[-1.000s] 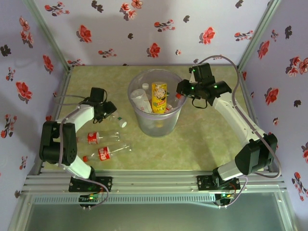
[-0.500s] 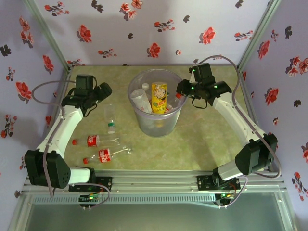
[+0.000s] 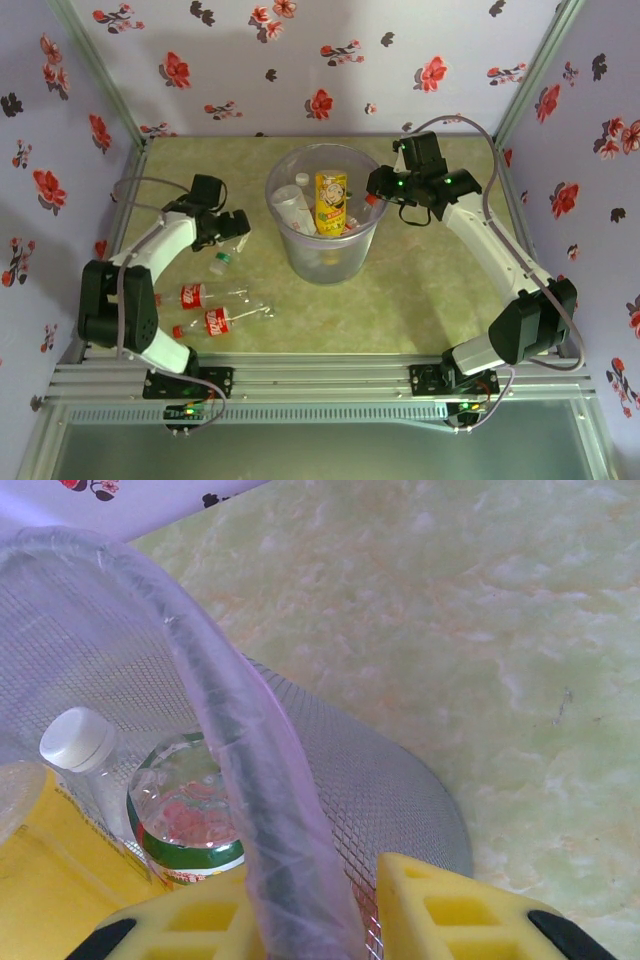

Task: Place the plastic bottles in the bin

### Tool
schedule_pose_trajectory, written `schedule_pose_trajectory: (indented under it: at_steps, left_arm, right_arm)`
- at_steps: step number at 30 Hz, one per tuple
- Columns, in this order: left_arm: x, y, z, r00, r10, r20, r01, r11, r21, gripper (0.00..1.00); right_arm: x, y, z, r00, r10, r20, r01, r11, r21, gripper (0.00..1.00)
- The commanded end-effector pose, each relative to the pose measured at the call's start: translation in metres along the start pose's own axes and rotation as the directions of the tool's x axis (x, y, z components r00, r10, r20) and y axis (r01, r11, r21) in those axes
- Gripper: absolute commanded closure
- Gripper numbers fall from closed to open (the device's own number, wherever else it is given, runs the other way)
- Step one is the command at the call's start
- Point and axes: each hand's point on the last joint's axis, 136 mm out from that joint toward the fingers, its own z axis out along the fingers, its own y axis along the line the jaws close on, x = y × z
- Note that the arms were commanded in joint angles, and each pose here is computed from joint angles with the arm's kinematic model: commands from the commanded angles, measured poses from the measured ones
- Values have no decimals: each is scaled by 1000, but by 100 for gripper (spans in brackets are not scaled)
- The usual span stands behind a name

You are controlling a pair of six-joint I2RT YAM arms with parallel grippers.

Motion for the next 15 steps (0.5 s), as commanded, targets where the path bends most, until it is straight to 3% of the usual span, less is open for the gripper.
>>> schedule_pose_trajectory:
  at_steps: [1,6,15]
  left_arm:
    - [0,-6,12,990,139,-28,-139,990,-4,0]
    - [9,-16,28,974,211,-83,-210,978,18,0]
    - [4,-13,40,981,166,-97,-170,985,-32,2]
  right_arm:
    - [7,-3,3,1000,-8,-17,8,1000,0,69]
    - [6,-3,4,1000,-9,-18,9,1000,1,69]
    - [7,-4,7,1000,-9,-25,9,1000,6,69]
